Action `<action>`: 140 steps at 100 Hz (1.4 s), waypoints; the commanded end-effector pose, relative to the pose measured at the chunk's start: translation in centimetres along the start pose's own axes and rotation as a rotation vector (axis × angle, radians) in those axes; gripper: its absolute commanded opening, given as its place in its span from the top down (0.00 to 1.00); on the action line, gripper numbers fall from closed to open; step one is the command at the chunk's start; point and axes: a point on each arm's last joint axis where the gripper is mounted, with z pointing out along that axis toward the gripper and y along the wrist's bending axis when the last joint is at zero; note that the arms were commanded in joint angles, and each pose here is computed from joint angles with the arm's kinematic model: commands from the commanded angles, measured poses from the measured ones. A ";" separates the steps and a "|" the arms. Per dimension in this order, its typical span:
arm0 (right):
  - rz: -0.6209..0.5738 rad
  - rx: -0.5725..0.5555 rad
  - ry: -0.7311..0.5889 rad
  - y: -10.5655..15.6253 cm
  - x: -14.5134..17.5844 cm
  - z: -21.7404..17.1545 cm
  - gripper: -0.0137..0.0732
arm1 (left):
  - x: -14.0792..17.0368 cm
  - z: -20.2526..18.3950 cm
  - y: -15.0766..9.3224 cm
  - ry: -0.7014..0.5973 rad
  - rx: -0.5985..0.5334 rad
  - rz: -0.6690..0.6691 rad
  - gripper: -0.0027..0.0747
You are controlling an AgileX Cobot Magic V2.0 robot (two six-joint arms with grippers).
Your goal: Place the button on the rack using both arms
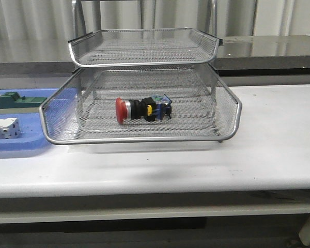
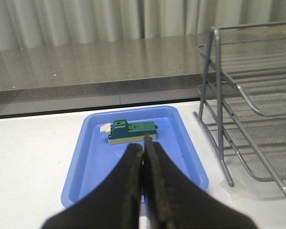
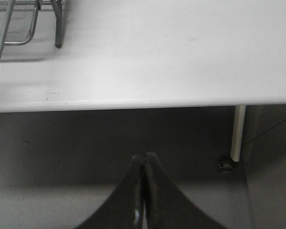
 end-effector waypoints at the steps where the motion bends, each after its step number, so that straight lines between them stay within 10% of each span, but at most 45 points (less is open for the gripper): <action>1: -0.003 0.010 -0.091 -0.1 -1.3 -0.8 0.92 | -1.7 -0.1 0.3 -0.104 -0.024 -0.021 0.96; 85: 0.048 -0.297 0.085 3.2 -2.7 4.3 0.92 | -1.7 -0.1 0.3 -0.104 -0.024 -0.021 0.96; 140: -0.219 -0.498 0.286 13.1 -1.6 12.4 0.92 | -1.7 -0.1 0.3 -0.104 -0.024 -0.021 0.96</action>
